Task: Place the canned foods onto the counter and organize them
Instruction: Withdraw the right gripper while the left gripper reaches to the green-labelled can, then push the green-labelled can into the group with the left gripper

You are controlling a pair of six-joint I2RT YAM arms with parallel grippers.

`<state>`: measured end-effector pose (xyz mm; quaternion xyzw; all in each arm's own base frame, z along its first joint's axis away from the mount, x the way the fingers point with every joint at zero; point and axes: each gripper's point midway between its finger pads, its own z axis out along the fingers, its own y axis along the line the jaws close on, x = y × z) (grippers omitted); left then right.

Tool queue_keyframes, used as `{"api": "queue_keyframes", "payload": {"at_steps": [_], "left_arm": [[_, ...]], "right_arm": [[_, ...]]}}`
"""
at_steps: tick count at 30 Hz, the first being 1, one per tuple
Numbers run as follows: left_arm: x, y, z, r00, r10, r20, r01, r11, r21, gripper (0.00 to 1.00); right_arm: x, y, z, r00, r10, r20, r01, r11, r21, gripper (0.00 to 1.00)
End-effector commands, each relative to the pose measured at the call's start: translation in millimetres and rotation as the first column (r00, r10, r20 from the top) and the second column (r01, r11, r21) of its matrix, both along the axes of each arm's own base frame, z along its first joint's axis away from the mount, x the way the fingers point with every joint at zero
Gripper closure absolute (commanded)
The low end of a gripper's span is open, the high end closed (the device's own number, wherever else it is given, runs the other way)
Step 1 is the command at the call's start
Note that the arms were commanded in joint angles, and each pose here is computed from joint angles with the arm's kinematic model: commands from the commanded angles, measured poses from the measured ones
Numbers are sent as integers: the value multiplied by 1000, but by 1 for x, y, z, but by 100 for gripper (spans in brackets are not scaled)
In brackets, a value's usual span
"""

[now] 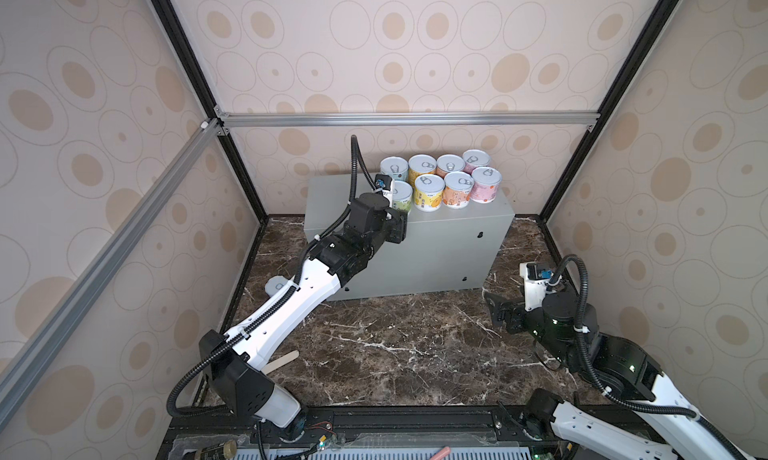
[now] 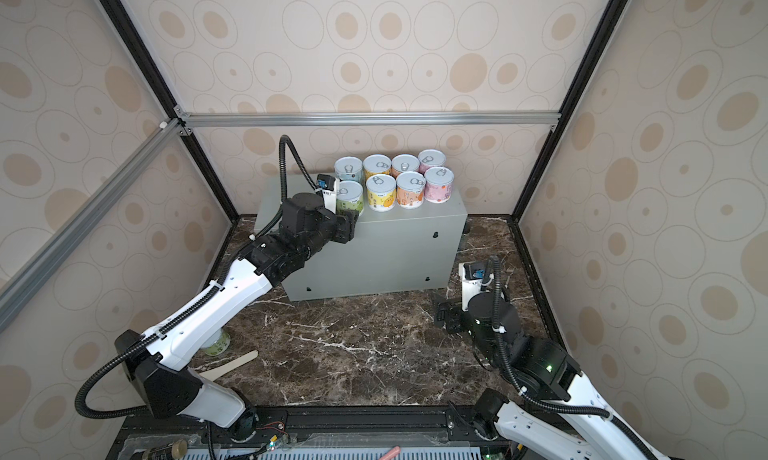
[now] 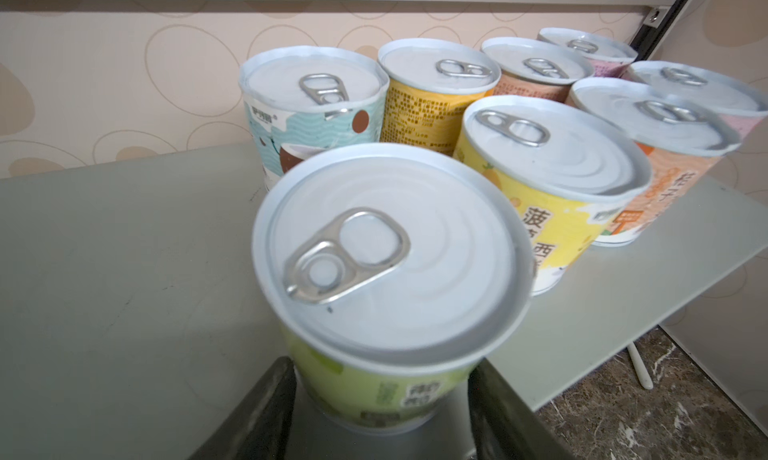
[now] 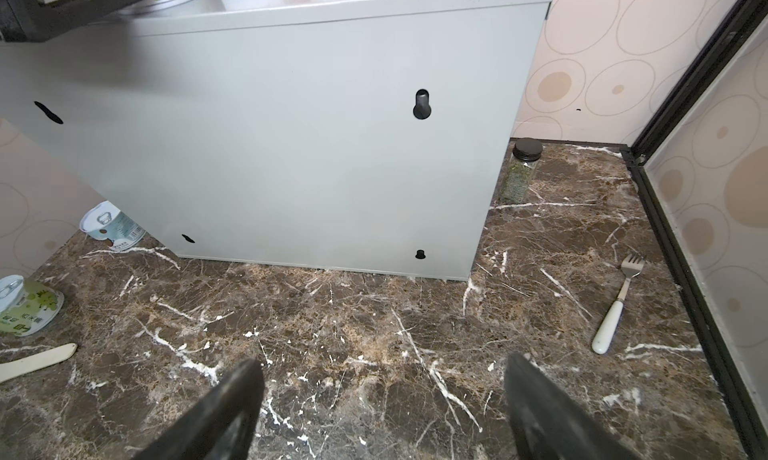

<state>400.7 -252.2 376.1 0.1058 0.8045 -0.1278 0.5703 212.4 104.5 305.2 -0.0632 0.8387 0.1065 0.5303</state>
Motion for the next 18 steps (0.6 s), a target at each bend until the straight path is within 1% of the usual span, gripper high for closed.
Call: {"api": "queue_keyframes", "payload": {"at_steps": [1,10,18], "left_arm": [[3,1,27,998,22,67,-22,1000,-12,35],[12,-2,22,997,31,70,-32,999,17,34],[19,-8,17,997,28,67,-31,998,47,34]], "right_arm": [[0,-6,-4,1000,-21,0,21,1000,-17,8],[1,-6,-12,1000,-23,-17,23,999,-34,8],[-1,-8,-11,999,-30,-20,29,999,-35,8]]}}
